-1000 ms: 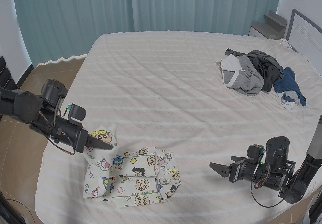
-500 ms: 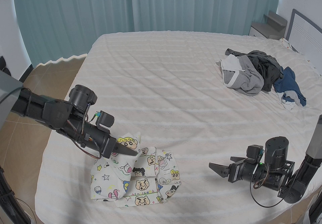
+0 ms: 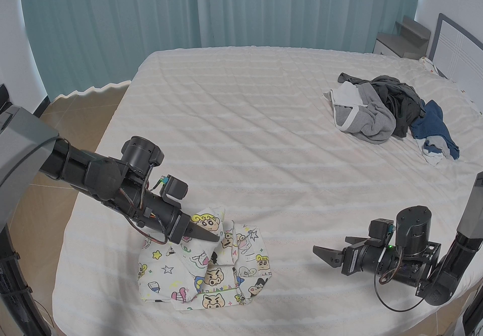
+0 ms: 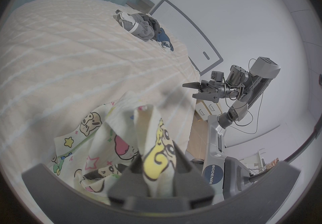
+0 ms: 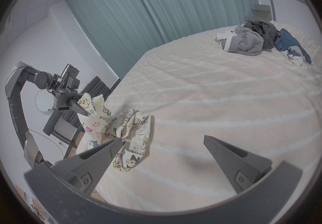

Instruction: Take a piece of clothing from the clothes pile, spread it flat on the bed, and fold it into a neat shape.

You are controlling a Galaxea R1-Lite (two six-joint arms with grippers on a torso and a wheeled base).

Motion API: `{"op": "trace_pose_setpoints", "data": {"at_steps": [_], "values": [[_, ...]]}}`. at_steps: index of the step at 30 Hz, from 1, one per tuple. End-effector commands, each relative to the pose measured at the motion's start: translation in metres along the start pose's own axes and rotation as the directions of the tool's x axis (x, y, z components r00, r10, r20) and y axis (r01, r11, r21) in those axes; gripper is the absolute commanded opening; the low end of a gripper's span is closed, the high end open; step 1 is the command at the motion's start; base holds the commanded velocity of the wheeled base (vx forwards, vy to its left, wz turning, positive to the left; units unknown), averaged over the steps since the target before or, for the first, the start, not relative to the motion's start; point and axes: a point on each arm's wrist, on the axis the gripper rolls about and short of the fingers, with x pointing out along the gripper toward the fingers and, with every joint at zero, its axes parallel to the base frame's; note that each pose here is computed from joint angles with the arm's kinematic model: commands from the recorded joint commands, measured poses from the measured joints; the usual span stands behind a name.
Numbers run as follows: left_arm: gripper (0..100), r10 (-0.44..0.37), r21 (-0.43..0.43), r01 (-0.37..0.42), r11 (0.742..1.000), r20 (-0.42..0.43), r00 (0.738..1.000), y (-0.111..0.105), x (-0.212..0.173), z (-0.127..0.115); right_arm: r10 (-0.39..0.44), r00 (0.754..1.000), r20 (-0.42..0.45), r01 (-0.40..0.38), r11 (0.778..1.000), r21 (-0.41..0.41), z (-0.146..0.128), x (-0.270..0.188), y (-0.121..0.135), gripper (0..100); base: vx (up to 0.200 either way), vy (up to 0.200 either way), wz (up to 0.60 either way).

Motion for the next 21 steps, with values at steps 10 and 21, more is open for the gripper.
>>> {"op": "trace_pose_setpoints", "data": {"at_steps": [10,21], "values": [[100,0.000,0.024,0.000,1.000,0.024,1.000,0.005,0.004,0.002,-0.004,1.000,-0.011,0.004,1.000,0.001,-0.002,0.001,-0.001,100,0.000,0.000,0.00],[100,0.128,-0.077,-0.120,0.990,0.112,0.985,0.016,-0.059,-0.020,0.025,1.000,-0.003,-0.025,1.000,-0.014,-0.001,0.006,0.007,100,0.000,0.000,0.00]]}}
